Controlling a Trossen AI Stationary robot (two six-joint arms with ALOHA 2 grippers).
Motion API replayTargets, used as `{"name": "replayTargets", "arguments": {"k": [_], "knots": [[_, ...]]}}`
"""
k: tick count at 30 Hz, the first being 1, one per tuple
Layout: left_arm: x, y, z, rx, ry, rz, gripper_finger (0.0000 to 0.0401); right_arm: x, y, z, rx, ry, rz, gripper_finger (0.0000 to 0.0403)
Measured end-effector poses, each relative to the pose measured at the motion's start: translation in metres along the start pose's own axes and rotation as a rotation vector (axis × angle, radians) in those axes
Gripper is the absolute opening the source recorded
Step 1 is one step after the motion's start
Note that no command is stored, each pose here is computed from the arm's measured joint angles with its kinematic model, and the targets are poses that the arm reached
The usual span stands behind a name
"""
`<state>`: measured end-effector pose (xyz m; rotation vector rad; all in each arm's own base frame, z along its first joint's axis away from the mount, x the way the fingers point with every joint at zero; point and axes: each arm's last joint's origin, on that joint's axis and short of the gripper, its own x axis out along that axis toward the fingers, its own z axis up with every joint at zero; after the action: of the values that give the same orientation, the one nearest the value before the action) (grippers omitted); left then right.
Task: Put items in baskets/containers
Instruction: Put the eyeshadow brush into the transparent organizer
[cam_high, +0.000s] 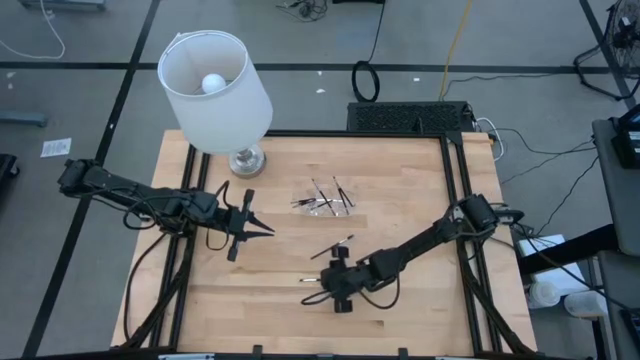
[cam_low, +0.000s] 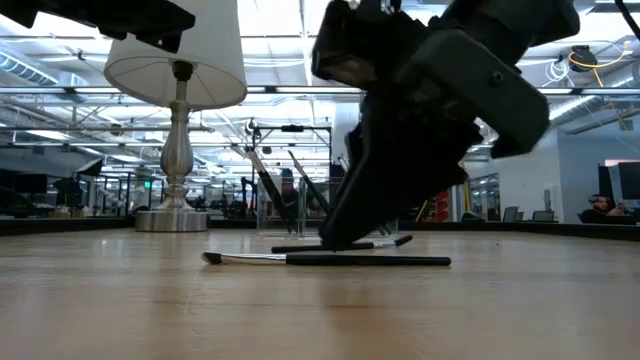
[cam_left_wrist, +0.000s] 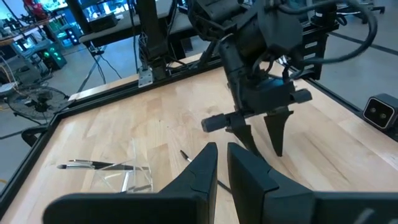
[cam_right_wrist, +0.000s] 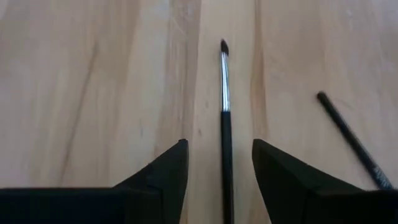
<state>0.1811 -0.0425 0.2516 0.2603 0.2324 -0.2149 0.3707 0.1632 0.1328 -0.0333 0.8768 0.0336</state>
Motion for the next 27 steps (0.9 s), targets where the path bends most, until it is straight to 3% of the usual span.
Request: {"name": "replayTargets", "arguments": {"k": [14, 18, 24, 27], "knots": [[0.0, 0.0, 0.001, 0.021, -0.009, 0.003, 0.0047, 0.005, -0.007, -0.026, 0.03, 0.063, -0.027, 0.0151], [0.0, 0.0, 0.001, 0.024, -0.009, 0.003, 0.0047, 0.008, -0.012, -0.031, 0.051, 0.07, -0.021, 0.0116], [0.0, 0.0, 0.001, 0.002, -0.01, 0.003, 0.0047, 0.01, -0.019, -0.037, 0.109, 0.107, -0.005, 0.0014], [0.0, 0.0, 0.001, -0.003, -0.009, 0.003, 0.0047, 0.01, -0.019, -0.038, 0.12, 0.1, -0.018, 0.0011]]}}
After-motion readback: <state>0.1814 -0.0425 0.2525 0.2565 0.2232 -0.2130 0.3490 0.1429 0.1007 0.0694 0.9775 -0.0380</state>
